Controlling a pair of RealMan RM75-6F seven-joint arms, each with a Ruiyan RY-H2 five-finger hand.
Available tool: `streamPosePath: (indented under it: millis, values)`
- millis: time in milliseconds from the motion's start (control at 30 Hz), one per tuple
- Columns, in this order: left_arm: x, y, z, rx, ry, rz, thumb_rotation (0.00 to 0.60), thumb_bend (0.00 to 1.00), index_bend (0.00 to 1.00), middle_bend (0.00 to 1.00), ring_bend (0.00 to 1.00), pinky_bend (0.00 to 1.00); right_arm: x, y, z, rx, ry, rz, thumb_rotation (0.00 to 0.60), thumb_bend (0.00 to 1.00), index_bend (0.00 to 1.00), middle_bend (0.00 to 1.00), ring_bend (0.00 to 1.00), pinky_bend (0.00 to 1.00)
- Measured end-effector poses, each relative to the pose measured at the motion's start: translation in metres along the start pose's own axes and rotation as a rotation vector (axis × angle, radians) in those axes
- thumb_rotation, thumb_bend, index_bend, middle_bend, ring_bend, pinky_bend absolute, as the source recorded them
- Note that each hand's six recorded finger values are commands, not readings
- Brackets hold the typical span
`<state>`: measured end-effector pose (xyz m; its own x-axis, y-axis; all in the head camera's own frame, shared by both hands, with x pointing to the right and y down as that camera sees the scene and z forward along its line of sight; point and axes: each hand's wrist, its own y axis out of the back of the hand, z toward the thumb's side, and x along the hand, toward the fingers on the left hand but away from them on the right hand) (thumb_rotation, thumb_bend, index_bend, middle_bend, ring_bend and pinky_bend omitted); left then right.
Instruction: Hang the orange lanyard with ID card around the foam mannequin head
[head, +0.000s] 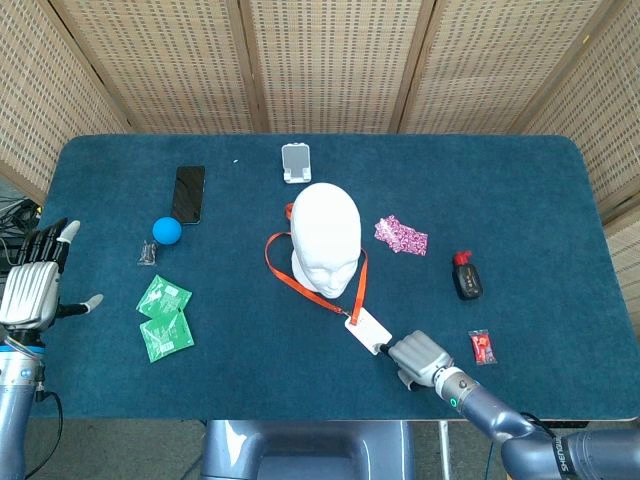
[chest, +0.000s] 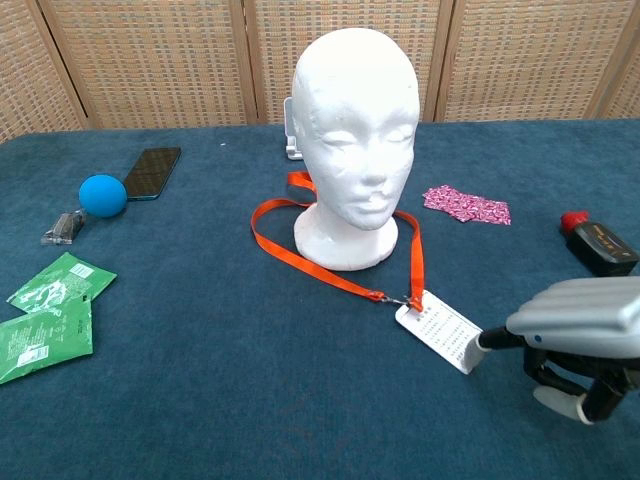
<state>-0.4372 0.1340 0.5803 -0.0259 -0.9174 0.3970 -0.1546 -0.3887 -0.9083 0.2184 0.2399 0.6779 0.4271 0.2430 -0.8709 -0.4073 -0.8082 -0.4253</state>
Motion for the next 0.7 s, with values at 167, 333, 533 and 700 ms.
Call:
streamPosePath:
  millis: [167, 333, 533, 700]
  values:
    - [0.0, 0.0, 0.0, -0.001, 0.0, 0.0, 0.6, 0.0, 0.0, 0.0, 0.0, 0.0, 0.01, -0.007, 0.015, 0.065, 0.064, 0.026, 0.6, 0.76, 0.25, 0.8, 0.77, 0.95]
    - [-0.001, 0.0, 0.0, -0.003, 0.001, -0.001, 0.6, 0.0, 0.0, 0.0, 0.0, 0.0, 0.016, -0.005, 0.03, 0.131, 0.124, -0.007, 0.6, 0.76, 0.26, 0.81, 0.77, 0.95]
    - [0.0, 0.001, -0.001, -0.006, 0.001, -0.001, 0.6, 0.0, 0.0, 0.0, 0.0, 0.0, 0.025, 0.003, 0.034, 0.144, 0.151, -0.038, 0.6, 0.76, 0.27, 0.81, 0.77, 0.94]
    - [0.0, 0.002, -0.002, -0.012, 0.004, 0.001, 0.6, 0.0, 0.0, 0.0, 0.0, 0.0, 0.033, 0.017, 0.034, 0.172, 0.171, -0.109, 0.6, 0.76, 0.27, 0.81, 0.77, 0.94]
